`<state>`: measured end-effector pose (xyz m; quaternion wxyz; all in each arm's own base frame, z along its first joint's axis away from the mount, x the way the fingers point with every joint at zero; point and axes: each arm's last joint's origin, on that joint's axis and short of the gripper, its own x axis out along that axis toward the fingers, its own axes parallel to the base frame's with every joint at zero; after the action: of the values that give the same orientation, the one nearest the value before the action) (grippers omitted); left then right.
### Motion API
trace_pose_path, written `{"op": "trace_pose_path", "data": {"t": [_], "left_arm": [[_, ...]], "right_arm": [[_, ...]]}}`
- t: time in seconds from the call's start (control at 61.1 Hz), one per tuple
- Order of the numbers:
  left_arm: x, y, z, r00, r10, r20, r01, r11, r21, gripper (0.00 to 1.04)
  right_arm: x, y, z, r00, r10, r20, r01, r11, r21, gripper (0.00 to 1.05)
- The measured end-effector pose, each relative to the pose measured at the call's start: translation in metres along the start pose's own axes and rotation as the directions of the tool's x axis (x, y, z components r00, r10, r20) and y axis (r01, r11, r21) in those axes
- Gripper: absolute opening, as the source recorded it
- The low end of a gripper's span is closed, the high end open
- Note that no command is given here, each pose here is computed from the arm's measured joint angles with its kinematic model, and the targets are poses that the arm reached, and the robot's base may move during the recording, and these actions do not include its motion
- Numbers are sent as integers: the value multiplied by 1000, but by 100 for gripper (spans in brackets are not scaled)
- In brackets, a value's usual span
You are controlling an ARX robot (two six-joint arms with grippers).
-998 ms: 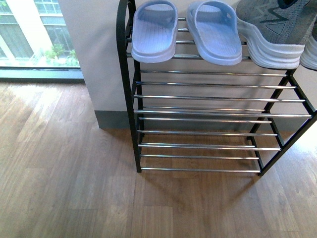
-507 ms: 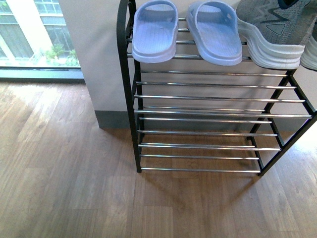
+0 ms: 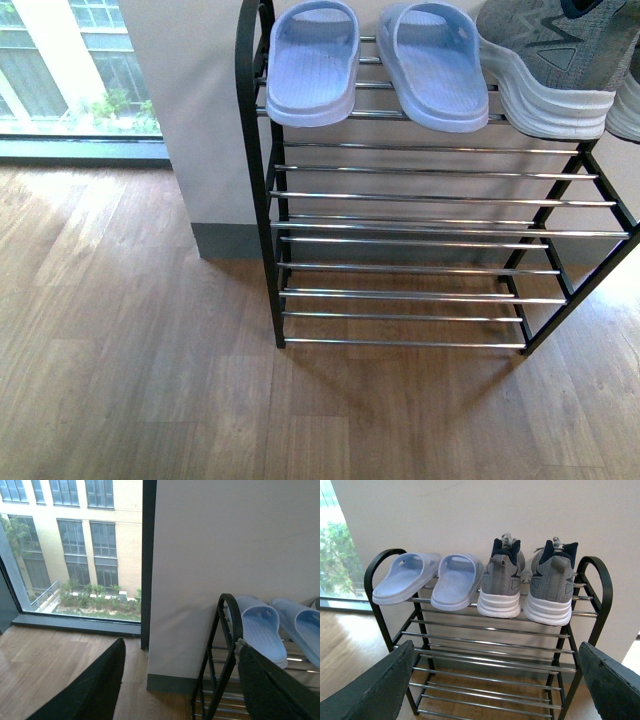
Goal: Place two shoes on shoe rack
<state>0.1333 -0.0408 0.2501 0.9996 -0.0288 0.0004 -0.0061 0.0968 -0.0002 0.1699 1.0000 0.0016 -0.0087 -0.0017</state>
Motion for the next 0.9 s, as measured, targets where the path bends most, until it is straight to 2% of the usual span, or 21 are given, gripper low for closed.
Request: {"op": "trace_pose_path", "data": {"t": [0.016, 0.082, 0.229, 0.294, 0.491, 0.589, 0.9], "left_arm": [[-2, 4, -6, 1000, 0, 1, 0, 1000, 16, 57], [-5, 12, -19, 1000, 1, -5, -1, 999, 34, 41], [-10, 21, -34, 1000, 1, -9, -1, 999, 44, 16], [-13, 26, -42, 1000, 6, -3, -6, 999, 43, 1], [-18, 36, -53, 1000, -22, -2, 22, 999, 47, 1], [-20, 43, -58, 1000, 16, 4, -16, 999, 47, 1], [-25, 44, -67, 1000, 8, 7, -9, 999, 48, 1]], "right_arm": [[0, 0, 0, 1000, 0, 0, 0, 1000, 0, 95], [0, 0, 0, 1000, 0, 0, 0, 1000, 0, 95], [0, 0, 0, 1000, 0, 0, 0, 1000, 0, 95], [0, 0, 0, 1000, 0, 0, 0, 1000, 0, 95], [0, 0, 0, 1000, 0, 0, 0, 1000, 0, 95], [0, 0, 0, 1000, 0, 0, 0, 1000, 0, 95], [0, 0, 0, 1000, 1, 0, -1, 1000, 0, 95]]}}
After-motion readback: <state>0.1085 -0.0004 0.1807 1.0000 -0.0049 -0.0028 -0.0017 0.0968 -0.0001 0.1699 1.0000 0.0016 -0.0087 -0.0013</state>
